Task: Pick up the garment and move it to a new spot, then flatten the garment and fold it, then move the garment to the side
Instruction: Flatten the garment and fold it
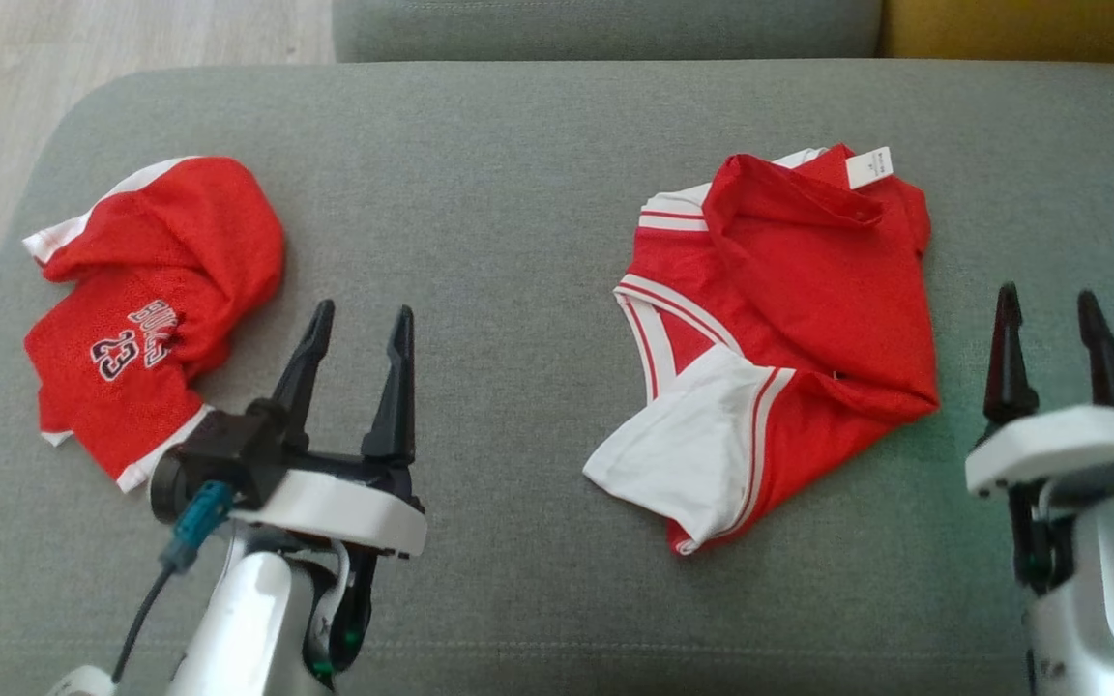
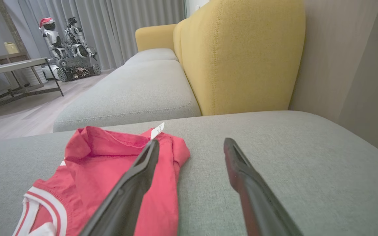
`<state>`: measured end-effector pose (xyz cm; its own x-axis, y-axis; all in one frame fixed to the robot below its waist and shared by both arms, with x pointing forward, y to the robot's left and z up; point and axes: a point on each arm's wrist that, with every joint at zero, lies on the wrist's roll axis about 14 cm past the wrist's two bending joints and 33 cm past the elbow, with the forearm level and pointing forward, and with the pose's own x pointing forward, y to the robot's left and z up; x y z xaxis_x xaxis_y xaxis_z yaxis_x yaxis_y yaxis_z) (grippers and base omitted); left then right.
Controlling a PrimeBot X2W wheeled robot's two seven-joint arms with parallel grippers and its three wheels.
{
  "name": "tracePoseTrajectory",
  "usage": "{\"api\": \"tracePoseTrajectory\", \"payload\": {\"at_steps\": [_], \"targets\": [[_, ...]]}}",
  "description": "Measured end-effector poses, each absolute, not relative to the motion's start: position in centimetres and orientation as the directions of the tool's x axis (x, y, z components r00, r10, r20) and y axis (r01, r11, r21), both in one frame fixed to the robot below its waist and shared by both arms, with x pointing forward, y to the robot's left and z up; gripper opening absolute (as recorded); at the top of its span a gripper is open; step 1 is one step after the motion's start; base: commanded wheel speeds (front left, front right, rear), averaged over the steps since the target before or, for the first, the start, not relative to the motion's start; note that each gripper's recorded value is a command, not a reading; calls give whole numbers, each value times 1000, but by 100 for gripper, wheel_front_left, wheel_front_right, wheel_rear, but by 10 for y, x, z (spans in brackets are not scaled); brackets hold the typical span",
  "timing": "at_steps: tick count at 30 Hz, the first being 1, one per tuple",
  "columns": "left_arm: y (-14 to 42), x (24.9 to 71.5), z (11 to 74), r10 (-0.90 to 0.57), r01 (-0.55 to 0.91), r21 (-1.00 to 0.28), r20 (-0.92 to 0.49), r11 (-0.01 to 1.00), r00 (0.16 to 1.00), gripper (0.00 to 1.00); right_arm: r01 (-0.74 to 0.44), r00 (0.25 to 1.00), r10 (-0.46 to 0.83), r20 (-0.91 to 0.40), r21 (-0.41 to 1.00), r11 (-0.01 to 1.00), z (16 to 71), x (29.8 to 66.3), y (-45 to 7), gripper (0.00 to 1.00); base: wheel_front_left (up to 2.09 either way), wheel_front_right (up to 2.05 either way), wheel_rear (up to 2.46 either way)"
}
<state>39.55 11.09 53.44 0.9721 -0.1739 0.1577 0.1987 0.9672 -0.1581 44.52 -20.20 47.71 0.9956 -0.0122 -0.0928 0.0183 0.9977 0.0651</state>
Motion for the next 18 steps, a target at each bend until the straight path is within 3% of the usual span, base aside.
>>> {"api": "tracePoseTrajectory", "payload": {"at_steps": [8, 18], "targets": [[109, 396, 529, -174, 198, -174, 144, 965, 974, 100, 19, 995, -12, -94, 76, 997, 477, 430, -201, 100, 0, 0, 0], [112, 401, 510, -170, 185, -183, 92, 966, 981, 100, -39, 987, 51, -152, 78, 996, 473, 460, -179, 100, 0, 0, 0]]}}
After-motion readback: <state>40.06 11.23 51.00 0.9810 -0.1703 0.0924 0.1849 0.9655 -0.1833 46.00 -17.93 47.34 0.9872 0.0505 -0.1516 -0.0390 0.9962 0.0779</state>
